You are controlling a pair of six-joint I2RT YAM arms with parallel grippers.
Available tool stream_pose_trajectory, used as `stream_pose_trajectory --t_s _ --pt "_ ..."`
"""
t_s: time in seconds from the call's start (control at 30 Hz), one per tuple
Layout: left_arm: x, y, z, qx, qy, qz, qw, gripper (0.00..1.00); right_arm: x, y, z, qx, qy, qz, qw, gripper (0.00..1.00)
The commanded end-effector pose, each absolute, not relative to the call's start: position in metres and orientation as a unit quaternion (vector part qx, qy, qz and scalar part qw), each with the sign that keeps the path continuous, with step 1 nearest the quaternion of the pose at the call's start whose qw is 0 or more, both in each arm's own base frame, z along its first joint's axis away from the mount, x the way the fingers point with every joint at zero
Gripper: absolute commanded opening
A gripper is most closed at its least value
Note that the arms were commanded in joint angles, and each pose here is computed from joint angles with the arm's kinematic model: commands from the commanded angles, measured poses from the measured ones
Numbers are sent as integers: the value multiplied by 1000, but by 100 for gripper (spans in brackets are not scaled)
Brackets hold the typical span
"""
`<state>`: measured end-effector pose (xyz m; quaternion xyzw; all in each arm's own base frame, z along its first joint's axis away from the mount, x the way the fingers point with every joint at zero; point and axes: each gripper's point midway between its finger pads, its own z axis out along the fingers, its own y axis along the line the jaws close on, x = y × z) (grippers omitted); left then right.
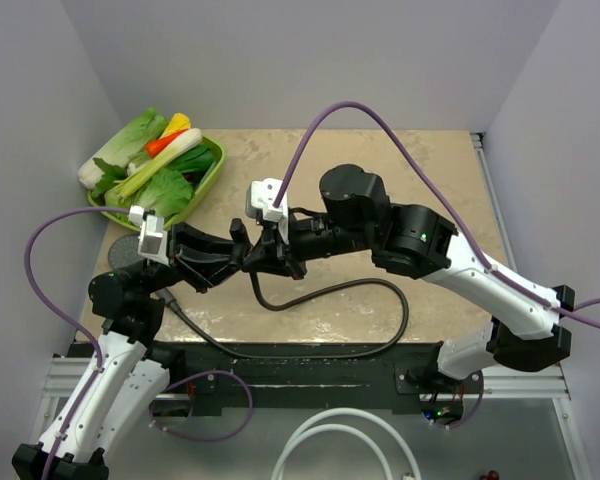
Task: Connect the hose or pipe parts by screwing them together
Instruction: Install the adaptor on the pipeline.
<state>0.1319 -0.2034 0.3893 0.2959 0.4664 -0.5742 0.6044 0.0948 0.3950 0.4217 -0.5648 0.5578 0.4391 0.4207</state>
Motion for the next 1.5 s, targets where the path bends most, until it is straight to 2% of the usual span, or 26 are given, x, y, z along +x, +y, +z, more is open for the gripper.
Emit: stream_pose_trajectory --t_s 0.0,0.37,0.47,0.53,0.6,0.73,0.77,0.8,1.0,1.27,1.47 --pt "132 -198 409 293 441 -558 639 0 92 403 459 -537 526 467 466 0" --pt "134 -198 408 292 442 -558 639 0 102 416 464 -502 550 436 505 1" --pt "134 -199 408 293 442 -559 638 0 113 407 475 -486 557 413 533 5" --pt "133 -199 407 296 444 -561 633 0 119 390 501 -458 542 407 575 22" --pt "131 -200 405 301 444 -562 630 0 117 374 527 -440 512 414 611 45" --pt "129 -201 403 304 447 -567 621 0 130 376 531 -451 512 374 628 63" --pt "128 -201 404 307 444 -567 622 0 135 376 530 -449 520 361 630 71" --pt "127 -201 405 309 442 -568 622 0 136 378 528 -455 523 356 627 98" --pt "122 -201 405 313 438 -574 617 0 142 387 509 -480 518 337 623 99" --pt "109 -201 409 326 420 -586 611 0 151 388 493 -517 500 400 568 99" --pt "105 -200 410 331 414 -589 609 0 129 396 482 -559 465 456 513 90"
